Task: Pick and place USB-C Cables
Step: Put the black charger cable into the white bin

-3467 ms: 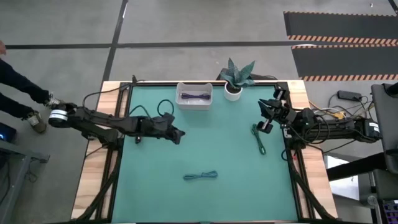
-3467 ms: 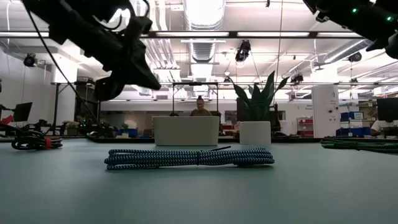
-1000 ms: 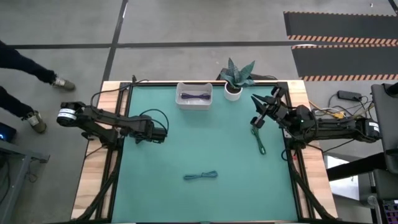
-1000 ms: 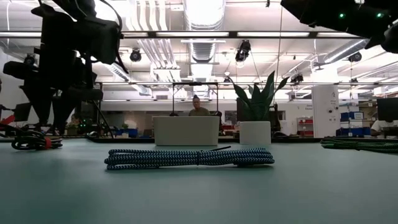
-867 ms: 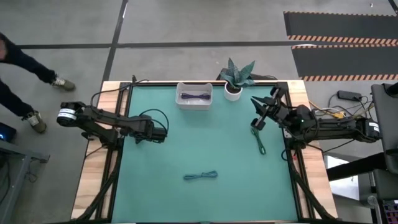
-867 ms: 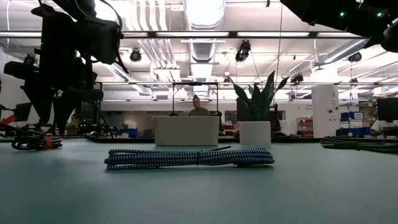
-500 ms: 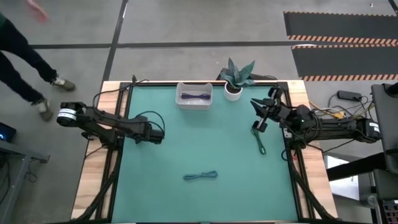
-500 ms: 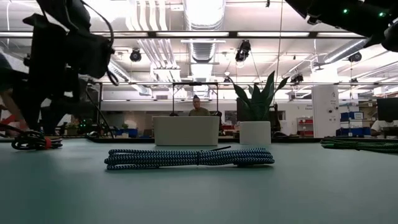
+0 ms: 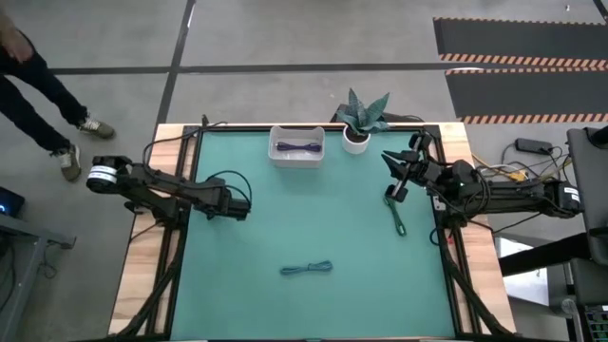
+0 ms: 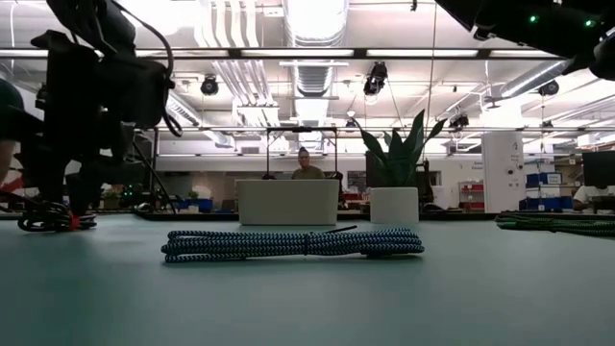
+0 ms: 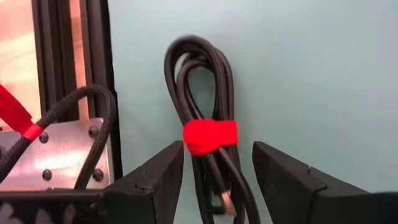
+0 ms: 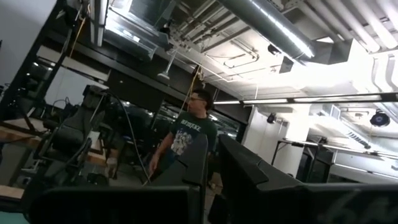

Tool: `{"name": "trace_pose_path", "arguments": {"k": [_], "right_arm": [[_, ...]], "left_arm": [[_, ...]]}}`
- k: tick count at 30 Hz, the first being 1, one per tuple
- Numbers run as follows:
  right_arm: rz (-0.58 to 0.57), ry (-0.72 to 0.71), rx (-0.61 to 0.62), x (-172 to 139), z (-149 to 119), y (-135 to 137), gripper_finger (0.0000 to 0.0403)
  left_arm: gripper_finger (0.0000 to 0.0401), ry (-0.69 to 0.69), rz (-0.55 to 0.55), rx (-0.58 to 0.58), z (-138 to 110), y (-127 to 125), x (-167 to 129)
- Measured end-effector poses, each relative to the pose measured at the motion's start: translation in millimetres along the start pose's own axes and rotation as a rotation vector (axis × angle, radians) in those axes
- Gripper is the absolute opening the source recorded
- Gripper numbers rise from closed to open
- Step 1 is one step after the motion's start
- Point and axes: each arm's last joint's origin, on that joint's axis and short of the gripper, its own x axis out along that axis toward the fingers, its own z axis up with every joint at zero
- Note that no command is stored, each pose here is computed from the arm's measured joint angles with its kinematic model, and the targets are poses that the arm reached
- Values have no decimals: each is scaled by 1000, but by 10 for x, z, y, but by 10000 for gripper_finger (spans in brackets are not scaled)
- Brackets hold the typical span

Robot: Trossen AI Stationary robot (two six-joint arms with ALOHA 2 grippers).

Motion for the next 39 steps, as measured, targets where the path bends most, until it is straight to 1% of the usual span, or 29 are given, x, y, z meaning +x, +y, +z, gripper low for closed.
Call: {"name": "trace_pose_path", "arguments": {"k": [12, 29, 35, 39], "right_arm": [[-2, -4, -19, 6, 9, -5, 31], [-2, -3, -29, 7, 9, -5, 31], [-2, -3, -30, 8, 10, -5, 31], [-2, -3, -30, 8, 10, -5, 31]], "left_arm": [[177, -80, -6, -41, 19, -6, 10], [177, -81, -3, -37, 17, -1, 18], [177, -82, 5, -49, 0, 19, 61], [177, -83, -9, -57, -13, 14, 96]]}}
